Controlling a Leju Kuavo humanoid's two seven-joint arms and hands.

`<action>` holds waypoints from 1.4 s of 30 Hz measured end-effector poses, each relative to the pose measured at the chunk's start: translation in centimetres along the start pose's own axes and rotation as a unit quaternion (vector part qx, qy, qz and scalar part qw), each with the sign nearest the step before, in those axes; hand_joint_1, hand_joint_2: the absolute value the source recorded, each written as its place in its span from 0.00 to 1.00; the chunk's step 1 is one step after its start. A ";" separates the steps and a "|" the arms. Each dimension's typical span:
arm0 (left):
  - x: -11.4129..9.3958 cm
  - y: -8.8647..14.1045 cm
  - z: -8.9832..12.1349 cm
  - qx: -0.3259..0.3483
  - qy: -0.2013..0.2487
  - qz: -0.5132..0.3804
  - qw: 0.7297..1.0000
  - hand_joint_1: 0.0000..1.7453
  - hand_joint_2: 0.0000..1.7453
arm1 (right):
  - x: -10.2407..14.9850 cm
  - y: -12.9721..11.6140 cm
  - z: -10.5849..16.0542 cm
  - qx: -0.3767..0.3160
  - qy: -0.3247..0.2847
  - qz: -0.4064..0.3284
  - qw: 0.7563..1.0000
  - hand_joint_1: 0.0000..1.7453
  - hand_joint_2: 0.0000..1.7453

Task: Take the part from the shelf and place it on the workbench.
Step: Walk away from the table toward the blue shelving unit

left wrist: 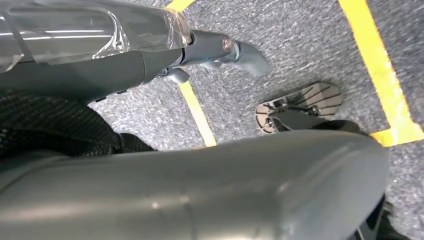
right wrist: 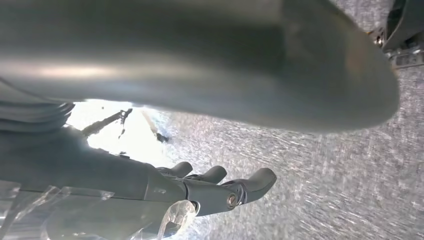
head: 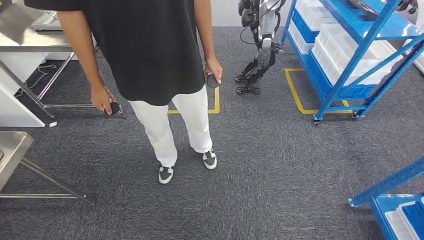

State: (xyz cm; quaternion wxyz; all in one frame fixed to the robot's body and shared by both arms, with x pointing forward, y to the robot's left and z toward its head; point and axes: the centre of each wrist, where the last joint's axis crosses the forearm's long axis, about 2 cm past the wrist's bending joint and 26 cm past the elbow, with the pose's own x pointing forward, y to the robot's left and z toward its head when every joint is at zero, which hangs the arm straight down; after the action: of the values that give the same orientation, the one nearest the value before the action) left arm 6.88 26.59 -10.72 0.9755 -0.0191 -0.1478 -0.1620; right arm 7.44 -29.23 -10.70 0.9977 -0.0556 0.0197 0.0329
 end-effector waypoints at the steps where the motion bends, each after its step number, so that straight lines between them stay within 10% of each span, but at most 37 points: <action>1: -0.2 0.0 0.0 0.002 0.001 0.003 1.000 0.00 0.00 | 0.0 0.0 0.0 0.000 0.000 0.000 1.000 0.00 0.00; 42: -0.6 0.0 0.1 0.001 -0.003 0.021 1.000 0.00 0.00 | 0.2 1.1 0.2 0.021 0.003 -0.040 0.999 0.00 0.00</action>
State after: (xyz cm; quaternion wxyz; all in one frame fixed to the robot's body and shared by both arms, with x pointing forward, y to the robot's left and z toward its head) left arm 6.33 26.82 -10.82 0.9783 -0.0214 -0.1504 -0.1409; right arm 7.58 -28.13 -10.67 0.9991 -0.0354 0.0216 -0.0081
